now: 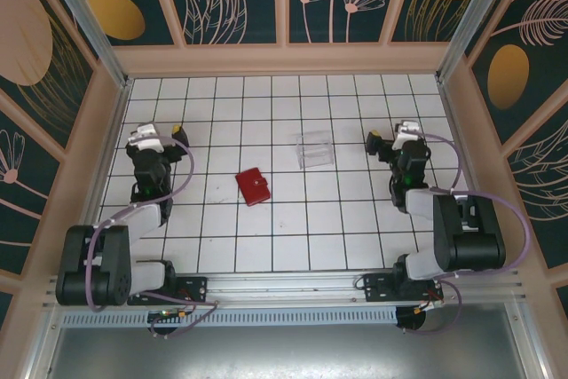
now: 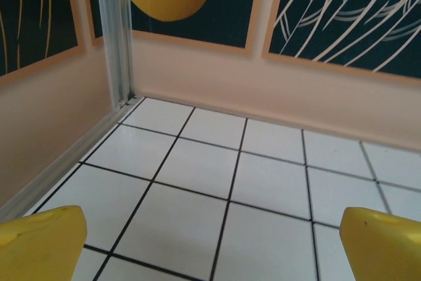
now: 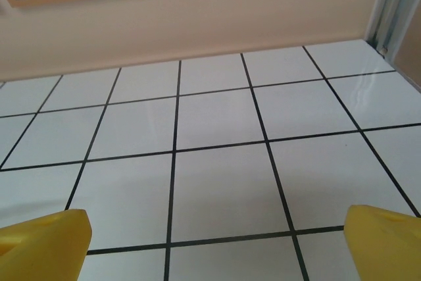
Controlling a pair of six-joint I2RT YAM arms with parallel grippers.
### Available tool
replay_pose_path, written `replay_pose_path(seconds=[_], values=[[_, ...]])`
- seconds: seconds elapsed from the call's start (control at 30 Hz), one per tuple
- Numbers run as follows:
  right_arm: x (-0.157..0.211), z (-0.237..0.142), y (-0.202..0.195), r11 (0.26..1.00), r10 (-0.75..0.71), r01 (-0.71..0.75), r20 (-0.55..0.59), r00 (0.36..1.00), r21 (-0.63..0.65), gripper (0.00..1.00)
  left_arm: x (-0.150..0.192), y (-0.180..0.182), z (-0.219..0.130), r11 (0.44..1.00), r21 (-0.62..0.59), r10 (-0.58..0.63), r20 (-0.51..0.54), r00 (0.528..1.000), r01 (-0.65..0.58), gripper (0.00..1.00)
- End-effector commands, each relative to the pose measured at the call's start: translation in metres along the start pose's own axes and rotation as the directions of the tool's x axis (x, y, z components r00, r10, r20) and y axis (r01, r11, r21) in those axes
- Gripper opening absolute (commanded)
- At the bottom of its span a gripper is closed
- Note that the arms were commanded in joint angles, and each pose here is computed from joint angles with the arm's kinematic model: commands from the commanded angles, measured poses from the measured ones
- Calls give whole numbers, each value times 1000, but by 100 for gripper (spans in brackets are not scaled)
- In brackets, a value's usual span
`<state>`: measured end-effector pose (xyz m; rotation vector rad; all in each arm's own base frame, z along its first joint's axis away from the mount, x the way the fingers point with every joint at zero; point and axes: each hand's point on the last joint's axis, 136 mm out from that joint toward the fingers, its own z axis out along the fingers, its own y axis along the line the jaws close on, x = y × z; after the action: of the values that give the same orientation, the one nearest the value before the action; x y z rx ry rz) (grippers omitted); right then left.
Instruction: Take the credit cards out of the card holder
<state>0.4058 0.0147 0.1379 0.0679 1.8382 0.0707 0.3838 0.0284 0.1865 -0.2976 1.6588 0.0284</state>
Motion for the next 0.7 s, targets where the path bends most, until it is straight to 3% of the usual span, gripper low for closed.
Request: replay_pose_path(seconds=[0.0, 0.2, 0.37, 0.53, 0.67], values=[[10, 2, 1, 998, 17, -8, -145, 989, 60, 99, 10, -12, -2, 996, 19, -88, -117, 989, 91, 98], [11, -5, 47, 998, 16, -30, -278, 961, -46, 95, 21, -54, -9, 984, 115, -98, -305, 947, 138, 99], [14, -4, 81, 972, 130, -202, -440, 888, -120, 88, 46, -74, -20, 960, 127, -159, -486, 859, 249, 96], [25, -3, 122, 913, 135, -324, -566, 813, -247, 83, 71, -103, -38, 919, 156, -190, -632, 751, 363, 94], [37, 4, 144, 886, 112, -364, -629, 769, -287, 82, 85, -118, -50, 917, 175, -153, -676, 721, 359, 94]])
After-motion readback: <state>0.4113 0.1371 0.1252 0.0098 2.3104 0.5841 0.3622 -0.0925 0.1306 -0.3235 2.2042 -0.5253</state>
